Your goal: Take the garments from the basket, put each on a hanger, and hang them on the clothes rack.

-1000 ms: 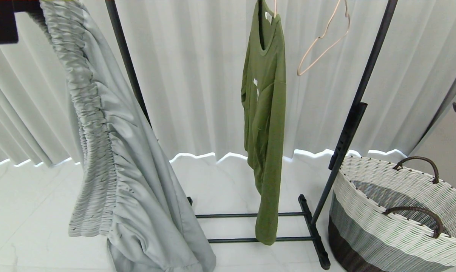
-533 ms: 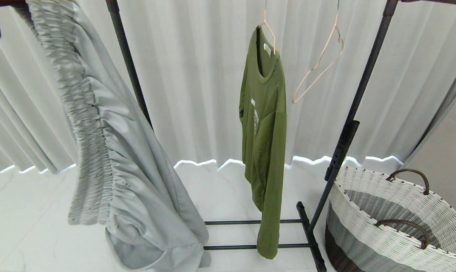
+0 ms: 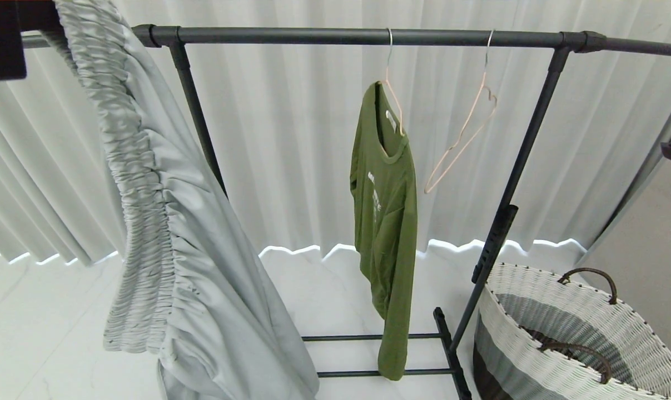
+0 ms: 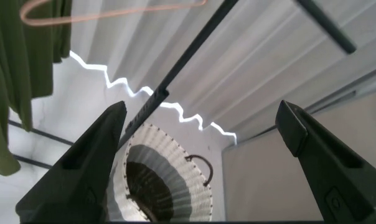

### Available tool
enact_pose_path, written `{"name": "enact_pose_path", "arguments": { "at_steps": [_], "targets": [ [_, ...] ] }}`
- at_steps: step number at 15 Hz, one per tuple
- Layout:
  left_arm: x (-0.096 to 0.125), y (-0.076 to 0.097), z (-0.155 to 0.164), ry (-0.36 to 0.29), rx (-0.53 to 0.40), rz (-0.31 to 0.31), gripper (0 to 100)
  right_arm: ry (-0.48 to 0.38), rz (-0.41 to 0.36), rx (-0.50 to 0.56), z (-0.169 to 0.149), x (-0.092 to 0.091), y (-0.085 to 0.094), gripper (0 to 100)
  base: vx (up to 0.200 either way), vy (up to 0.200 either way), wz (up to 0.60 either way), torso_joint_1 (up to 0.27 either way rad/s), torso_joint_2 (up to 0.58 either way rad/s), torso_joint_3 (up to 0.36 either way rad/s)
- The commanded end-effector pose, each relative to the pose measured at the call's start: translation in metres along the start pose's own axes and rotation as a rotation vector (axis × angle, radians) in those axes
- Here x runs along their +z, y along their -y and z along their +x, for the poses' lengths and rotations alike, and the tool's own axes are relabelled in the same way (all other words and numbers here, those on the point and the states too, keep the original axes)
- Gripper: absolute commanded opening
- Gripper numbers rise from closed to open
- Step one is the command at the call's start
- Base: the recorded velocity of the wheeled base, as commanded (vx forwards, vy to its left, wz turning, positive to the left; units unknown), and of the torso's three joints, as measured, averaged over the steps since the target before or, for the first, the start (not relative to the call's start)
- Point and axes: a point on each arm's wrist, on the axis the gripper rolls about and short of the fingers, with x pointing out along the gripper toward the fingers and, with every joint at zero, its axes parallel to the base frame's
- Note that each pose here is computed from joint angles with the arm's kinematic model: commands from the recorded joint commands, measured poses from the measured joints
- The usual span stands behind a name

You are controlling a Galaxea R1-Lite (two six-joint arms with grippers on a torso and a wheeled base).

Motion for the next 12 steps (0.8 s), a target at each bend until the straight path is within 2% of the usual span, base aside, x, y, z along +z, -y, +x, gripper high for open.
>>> {"name": "enact_pose_path", "arguments": {
  "at_steps": [1, 4, 7, 12],
  "targets": [
    [-0.0019, 0.0013, 0.0014, -0.011, 0.001, 0.005, 0, -0.006, -0.003, 0.005, 0.0014, -0.0010, -0.0013, 100, 0.000, 0.000, 0.00, 0.198, -0.48, -0.295],
    [-0.0036, 0.0018, 0.0028, -0.032, 0.040, 0.007, 0, -0.009, -0.005, 0.006, 0.0001, -0.0033, -0.0019, 100, 0.000, 0.000, 0.00, 0.203, -0.49, -0.297],
    [-0.0036, 0.0020, 0.0027, -0.031, 0.038, 0.007, 0, -0.012, -0.006, 0.008, -0.0005, -0.0051, -0.0025, 100, 0.200, 0.000, 0.00, 0.111, -0.29, -0.160],
    [-0.0035, 0.0021, 0.0027, -0.031, 0.037, 0.007, 0, -0.016, -0.006, 0.010, -0.0039, -0.0093, -0.0032, 100, 0.200, 0.000, 0.00, 0.024, -0.03, -0.022]
  ]
}}
